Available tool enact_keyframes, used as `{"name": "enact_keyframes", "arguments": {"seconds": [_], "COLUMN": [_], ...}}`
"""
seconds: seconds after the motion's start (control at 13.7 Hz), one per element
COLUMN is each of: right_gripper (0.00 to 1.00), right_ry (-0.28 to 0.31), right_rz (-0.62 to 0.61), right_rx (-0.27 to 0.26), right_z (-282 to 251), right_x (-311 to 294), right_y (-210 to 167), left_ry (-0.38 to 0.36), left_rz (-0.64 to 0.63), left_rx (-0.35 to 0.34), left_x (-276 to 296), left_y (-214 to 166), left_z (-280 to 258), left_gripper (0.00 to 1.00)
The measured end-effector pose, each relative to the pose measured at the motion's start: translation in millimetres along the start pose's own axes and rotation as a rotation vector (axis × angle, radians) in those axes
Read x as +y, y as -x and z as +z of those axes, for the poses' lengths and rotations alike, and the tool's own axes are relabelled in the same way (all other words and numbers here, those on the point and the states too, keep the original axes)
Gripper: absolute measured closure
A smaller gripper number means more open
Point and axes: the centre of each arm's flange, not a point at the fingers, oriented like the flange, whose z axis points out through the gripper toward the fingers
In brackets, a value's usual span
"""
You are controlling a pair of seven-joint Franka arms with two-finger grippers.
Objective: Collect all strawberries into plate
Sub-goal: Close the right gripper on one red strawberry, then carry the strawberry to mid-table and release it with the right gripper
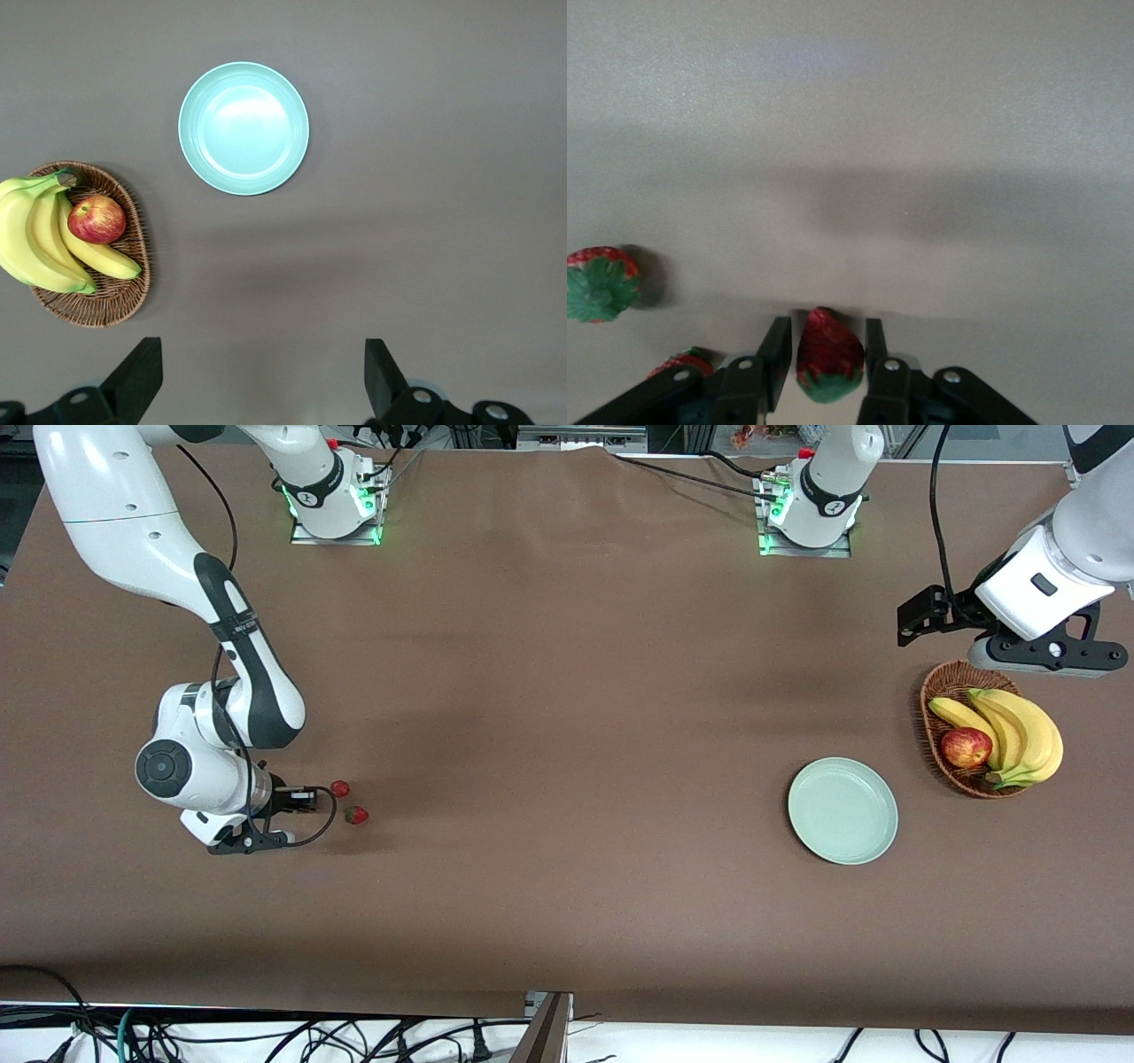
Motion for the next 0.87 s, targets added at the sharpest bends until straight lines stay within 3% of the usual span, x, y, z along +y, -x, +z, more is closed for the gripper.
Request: {"name": "enact_keyframes", "arguments": {"seconds": [0.29, 0.44, 0.66, 0.87], "right_gripper": [0.59, 0.68, 0.68, 0.68], "right_ry": [0.0, 0.0, 0.0, -0.01], "right_rz": [0.0, 0.0, 0.001, -0.008], "right_rx": [-0.001, -0.001, 0.003, 0.054], "right_z": [0.4, 0.1, -0.9, -23.0], "right_x": [0.0, -0.1, -0.3, -19.1], "right_y": [0.3, 0.3, -0.4, -13.5], "left_ry": [0.0, 0.0, 0.0, 0.0], "left_rz": [0.0, 0.0, 0.0, 0.001], "left_rx": [0.0, 0.0, 0.0, 0.0], "left_x": [0.0, 0.0, 0.0, 0.8], "left_y": [0.0, 0.0, 0.0, 0.0], "left_z": [0.0, 0.0, 0.0, 0.0], "left_gripper": [0.0, 0.0, 0.0, 0.0]}}
